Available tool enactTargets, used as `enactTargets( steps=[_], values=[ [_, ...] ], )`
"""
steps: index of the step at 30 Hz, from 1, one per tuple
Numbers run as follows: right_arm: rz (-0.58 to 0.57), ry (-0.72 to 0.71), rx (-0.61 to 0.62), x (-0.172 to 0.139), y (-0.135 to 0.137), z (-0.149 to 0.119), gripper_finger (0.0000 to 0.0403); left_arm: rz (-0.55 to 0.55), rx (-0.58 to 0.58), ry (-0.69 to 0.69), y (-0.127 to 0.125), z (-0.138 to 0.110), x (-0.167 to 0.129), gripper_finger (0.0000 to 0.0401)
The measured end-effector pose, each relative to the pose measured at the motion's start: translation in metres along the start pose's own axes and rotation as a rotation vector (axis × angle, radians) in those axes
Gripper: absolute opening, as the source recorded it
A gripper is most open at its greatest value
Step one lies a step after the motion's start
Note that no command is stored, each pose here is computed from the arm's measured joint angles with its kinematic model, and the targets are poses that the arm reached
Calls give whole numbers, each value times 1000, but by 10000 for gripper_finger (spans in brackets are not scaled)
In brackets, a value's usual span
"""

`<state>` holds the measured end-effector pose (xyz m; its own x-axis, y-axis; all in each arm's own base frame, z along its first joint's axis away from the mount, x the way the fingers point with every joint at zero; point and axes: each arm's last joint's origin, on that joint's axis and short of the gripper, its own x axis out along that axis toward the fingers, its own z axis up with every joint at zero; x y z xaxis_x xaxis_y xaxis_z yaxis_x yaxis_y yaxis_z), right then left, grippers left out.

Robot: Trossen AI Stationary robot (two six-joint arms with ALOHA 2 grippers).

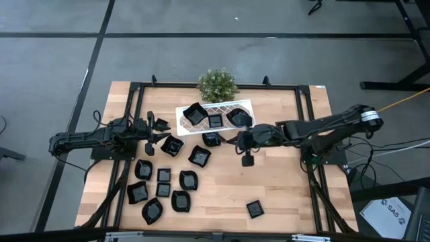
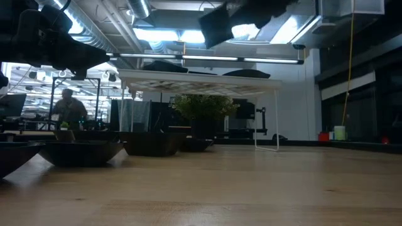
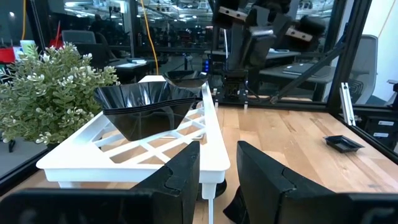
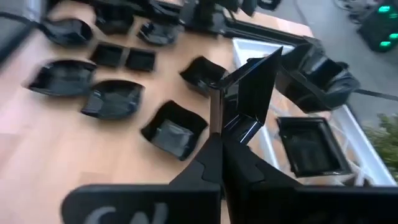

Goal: Pick & Place Mini shaped plates
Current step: Stack the square plate on top of the square plate on the shelf

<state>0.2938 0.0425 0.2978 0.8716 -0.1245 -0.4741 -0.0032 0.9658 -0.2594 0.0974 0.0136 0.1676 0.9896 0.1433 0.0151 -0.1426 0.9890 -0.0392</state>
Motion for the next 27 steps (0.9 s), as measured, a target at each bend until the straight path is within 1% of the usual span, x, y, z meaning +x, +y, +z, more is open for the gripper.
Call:
enactTargets(
  steps=[4, 6, 13, 18, 23, 27],
  values=[
    [-76, 52, -40, 11, 0, 4, 0, 0, 0, 0, 0, 0, 0, 100],
    [-105, 78, -68, 15, -1, 10, 0, 0, 0, -1, 0, 0, 0, 100],
    [-185, 238, -171, 35, -2, 28, 0, 0, 0, 0, 0, 0, 0, 100],
    [-281, 344, -222, 52, -1, 35, 0, 0, 0, 0, 0, 0, 0, 100],
    [-367, 390, -207, 66, 0, 40, 0, 0, 0, 0, 0, 0, 0, 100],
    [-417, 413, -152, 70, -1, 38, 1, 0, 0, 0, 0, 0, 0, 100]
  ],
)
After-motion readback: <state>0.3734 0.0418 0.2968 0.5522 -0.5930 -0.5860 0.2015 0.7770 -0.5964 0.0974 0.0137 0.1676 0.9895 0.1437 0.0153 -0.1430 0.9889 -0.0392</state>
